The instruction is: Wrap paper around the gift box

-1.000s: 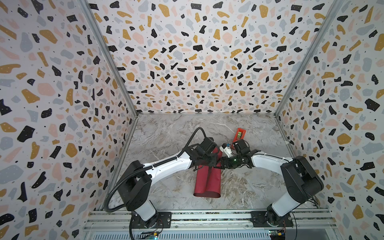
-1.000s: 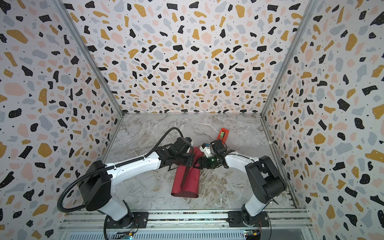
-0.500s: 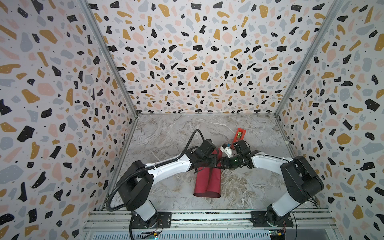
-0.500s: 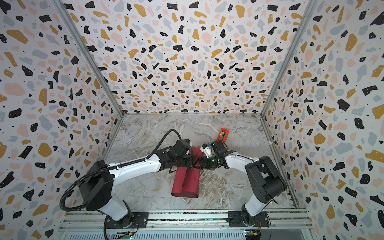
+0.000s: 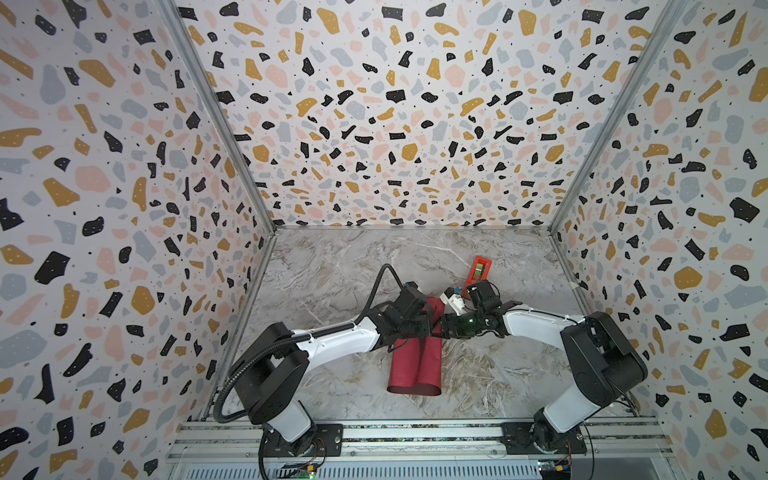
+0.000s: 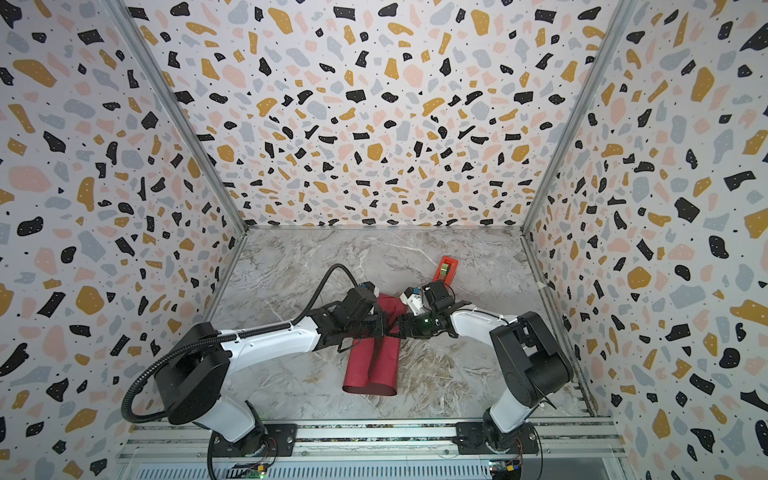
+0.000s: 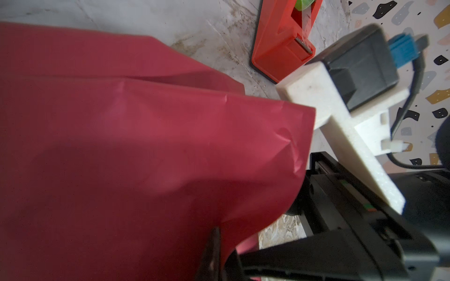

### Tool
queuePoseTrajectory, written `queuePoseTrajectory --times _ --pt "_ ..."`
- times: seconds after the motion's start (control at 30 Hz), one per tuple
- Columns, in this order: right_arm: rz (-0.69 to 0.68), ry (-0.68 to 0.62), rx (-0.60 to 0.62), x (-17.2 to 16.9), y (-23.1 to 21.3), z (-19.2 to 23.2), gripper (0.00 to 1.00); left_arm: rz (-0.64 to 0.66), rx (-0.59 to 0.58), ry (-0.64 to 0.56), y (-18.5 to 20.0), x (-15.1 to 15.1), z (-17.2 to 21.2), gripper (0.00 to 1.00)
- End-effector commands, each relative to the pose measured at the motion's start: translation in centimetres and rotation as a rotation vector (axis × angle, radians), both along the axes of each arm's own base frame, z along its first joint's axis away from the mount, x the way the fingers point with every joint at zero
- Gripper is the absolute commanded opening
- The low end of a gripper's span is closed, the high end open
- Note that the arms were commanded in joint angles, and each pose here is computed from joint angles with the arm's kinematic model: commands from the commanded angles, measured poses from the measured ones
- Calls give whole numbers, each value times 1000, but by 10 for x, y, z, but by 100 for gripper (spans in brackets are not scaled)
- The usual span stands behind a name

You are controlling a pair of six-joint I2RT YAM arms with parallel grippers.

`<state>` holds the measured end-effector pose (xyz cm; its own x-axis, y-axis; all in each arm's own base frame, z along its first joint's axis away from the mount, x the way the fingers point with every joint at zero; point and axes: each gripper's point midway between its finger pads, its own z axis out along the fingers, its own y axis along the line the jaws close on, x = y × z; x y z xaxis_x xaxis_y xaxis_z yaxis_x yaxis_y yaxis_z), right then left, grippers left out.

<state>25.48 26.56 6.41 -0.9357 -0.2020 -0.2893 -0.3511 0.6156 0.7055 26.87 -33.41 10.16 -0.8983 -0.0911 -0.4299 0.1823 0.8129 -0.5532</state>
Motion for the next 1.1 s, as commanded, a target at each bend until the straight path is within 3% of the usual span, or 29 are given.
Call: queuePoseTrajectory --times 0.0,0.57,1.07 --pt "-5 100 -130 -25 -20 -34 80 21 -87 -25 -8 2 13 0" --pt "-2 69 -114 -16 -16 -19 82 53 -71 9 5 -7 -12 0" --pt "-48 28 -20 -9 -18 16 82 69 -40 26 19 -15 -31 0"
